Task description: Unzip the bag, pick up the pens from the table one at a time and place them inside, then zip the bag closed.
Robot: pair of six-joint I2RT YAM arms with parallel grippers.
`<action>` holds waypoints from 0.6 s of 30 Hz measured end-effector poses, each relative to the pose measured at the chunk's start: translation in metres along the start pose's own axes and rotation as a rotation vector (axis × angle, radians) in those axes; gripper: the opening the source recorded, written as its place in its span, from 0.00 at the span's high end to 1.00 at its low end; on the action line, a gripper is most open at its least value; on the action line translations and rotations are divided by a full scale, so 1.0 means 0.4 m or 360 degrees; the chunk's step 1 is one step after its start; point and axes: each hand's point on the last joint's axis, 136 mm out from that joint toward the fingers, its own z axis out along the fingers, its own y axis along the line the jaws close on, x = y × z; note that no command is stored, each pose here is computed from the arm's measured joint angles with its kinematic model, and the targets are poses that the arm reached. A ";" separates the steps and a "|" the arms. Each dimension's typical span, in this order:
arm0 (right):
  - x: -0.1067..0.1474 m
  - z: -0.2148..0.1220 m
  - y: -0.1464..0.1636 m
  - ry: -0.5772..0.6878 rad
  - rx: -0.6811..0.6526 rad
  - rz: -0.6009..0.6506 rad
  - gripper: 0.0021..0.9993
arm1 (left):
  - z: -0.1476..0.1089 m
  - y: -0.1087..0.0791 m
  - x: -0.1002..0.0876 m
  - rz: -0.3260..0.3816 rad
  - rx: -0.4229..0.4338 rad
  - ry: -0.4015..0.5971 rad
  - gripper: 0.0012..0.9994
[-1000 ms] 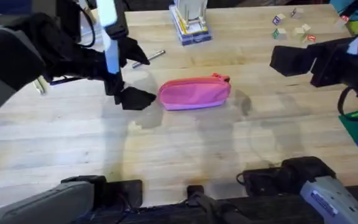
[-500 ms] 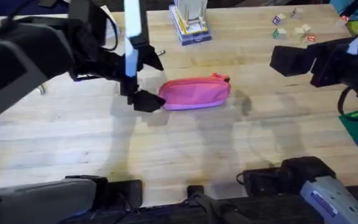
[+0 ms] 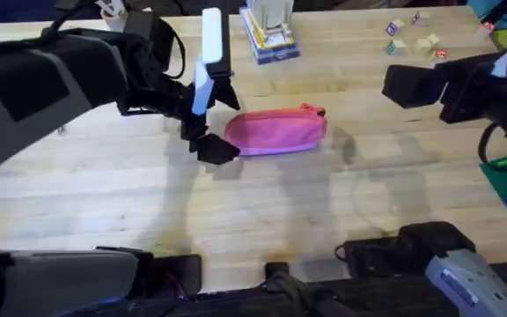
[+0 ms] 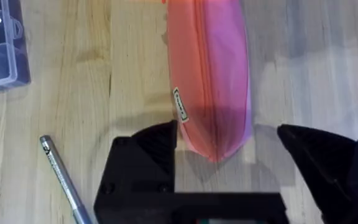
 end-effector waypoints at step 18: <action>0.000 0.000 0.000 0.0001 0.0000 0.0001 0.00 | 0.035 0.033 0.010 -0.0066 -0.0006 -0.0057 0.21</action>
